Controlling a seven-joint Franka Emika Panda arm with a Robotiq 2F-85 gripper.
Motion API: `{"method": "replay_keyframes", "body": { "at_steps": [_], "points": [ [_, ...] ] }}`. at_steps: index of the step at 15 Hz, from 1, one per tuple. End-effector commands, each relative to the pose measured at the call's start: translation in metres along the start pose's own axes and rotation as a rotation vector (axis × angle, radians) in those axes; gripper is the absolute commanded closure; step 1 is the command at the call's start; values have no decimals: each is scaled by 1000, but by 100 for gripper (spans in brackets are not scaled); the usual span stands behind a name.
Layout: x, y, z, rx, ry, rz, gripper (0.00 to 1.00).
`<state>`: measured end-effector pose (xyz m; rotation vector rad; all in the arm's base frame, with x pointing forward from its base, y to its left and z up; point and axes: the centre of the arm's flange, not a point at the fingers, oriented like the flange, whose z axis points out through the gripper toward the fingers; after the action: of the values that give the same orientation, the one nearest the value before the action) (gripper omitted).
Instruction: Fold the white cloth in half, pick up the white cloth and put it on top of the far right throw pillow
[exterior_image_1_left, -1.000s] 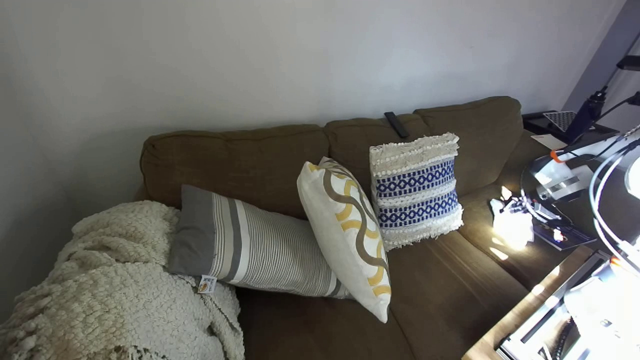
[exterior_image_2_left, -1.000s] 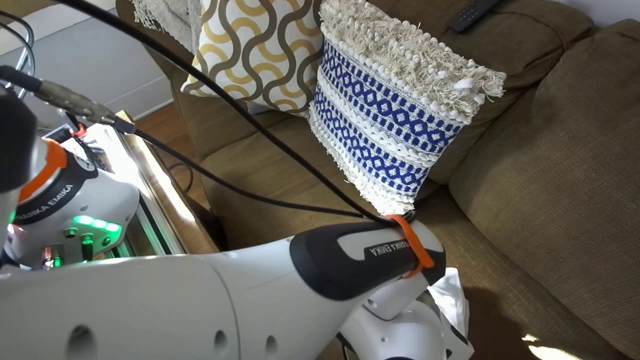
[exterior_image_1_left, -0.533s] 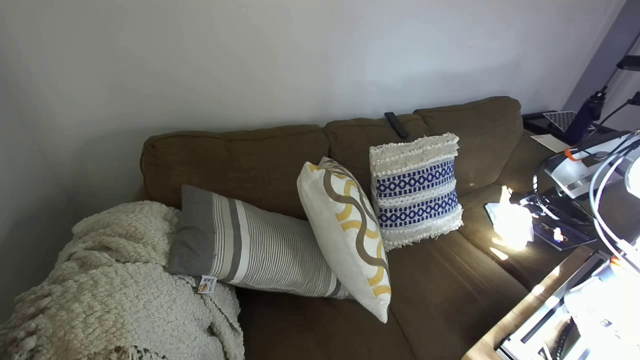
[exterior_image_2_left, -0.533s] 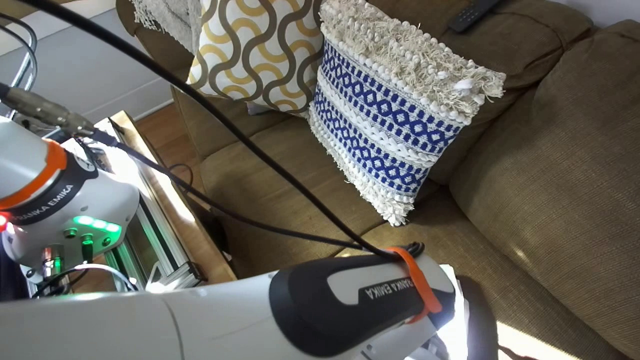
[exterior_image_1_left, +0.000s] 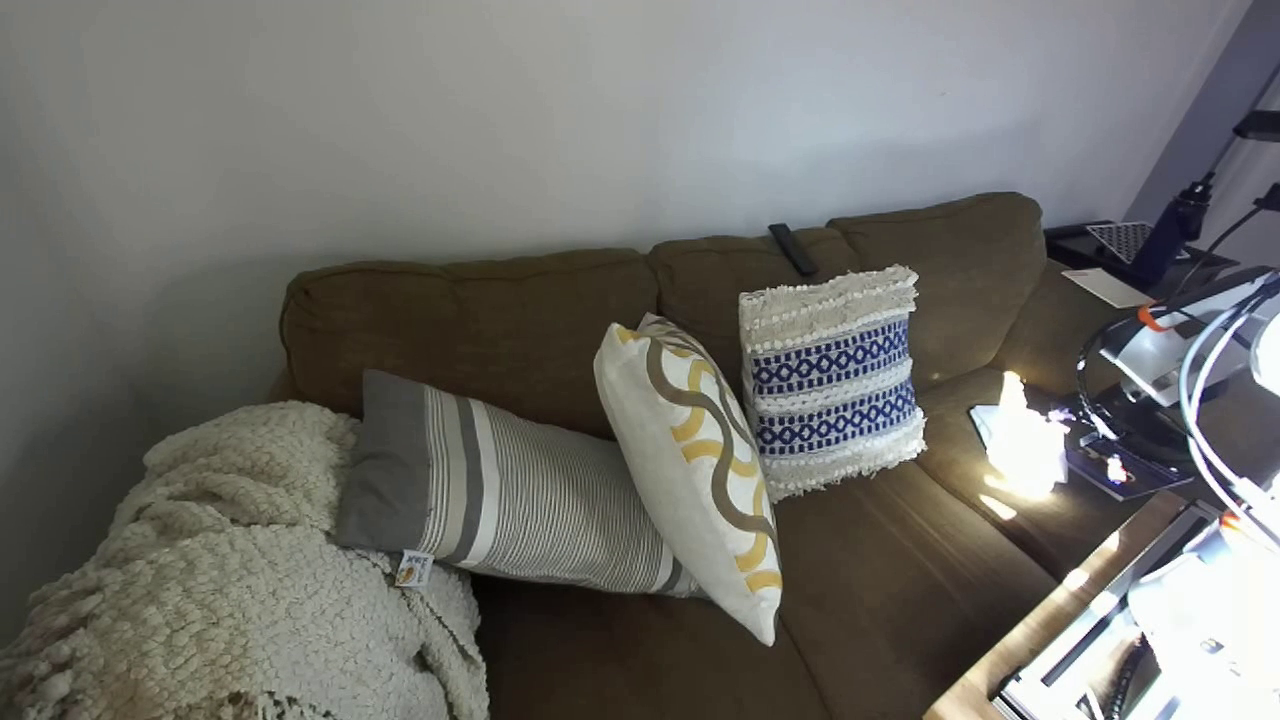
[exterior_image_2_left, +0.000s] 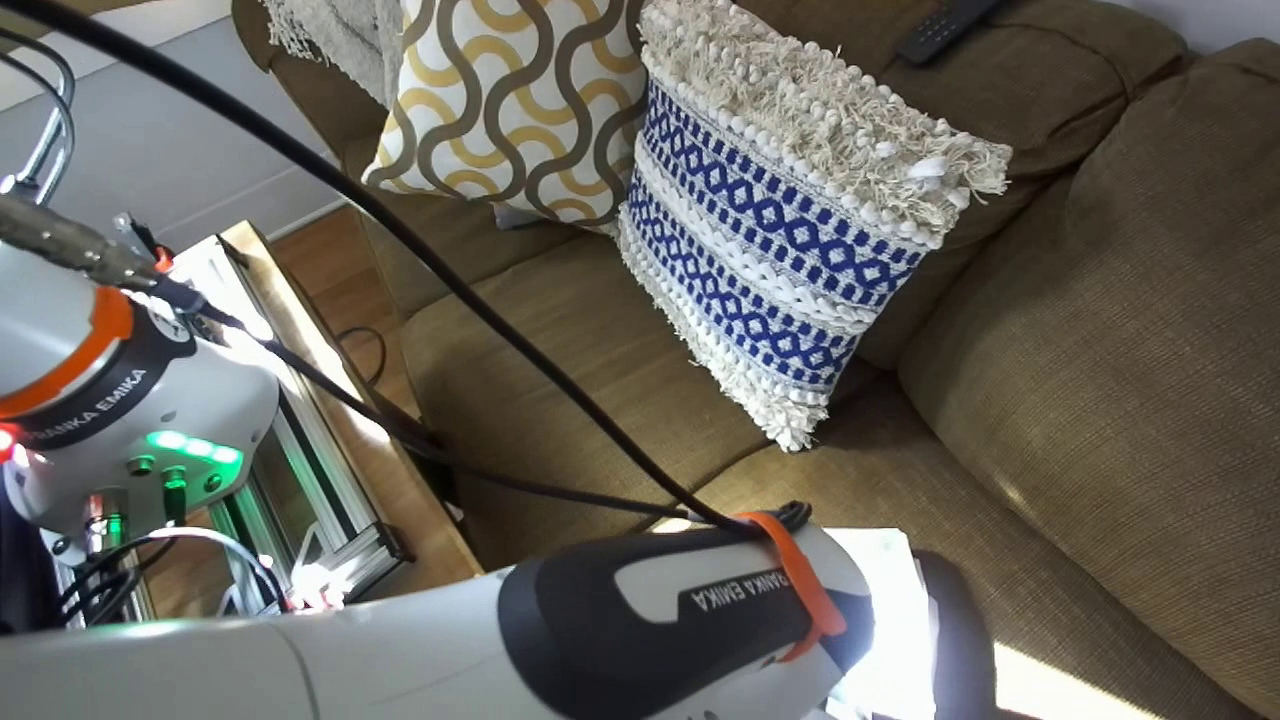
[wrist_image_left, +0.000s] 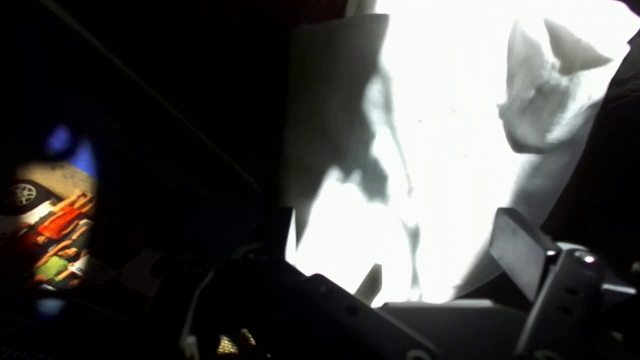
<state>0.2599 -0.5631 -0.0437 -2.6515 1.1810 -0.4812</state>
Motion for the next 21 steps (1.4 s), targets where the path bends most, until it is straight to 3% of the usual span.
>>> {"method": "replay_keyframes", "body": {
  "at_steps": [1, 5, 8, 11, 15, 16, 17, 21],
  "points": [
    [-10, -4, 22, -76, -35, 9, 0],
    [-23, 11, 32, -144, -83, 109, 0],
    [-28, 20, 37, -141, -86, 153, 0],
    [-23, 26, 51, -45, -87, 183, 0],
    [-19, 31, 75, 37, -165, 229, 0],
    [-20, 34, 80, 49, -184, 237, 8],
    [-21, 36, 85, 56, -195, 244, 26],
    [-18, 42, 87, 85, -203, 264, 58]
  ]
}}
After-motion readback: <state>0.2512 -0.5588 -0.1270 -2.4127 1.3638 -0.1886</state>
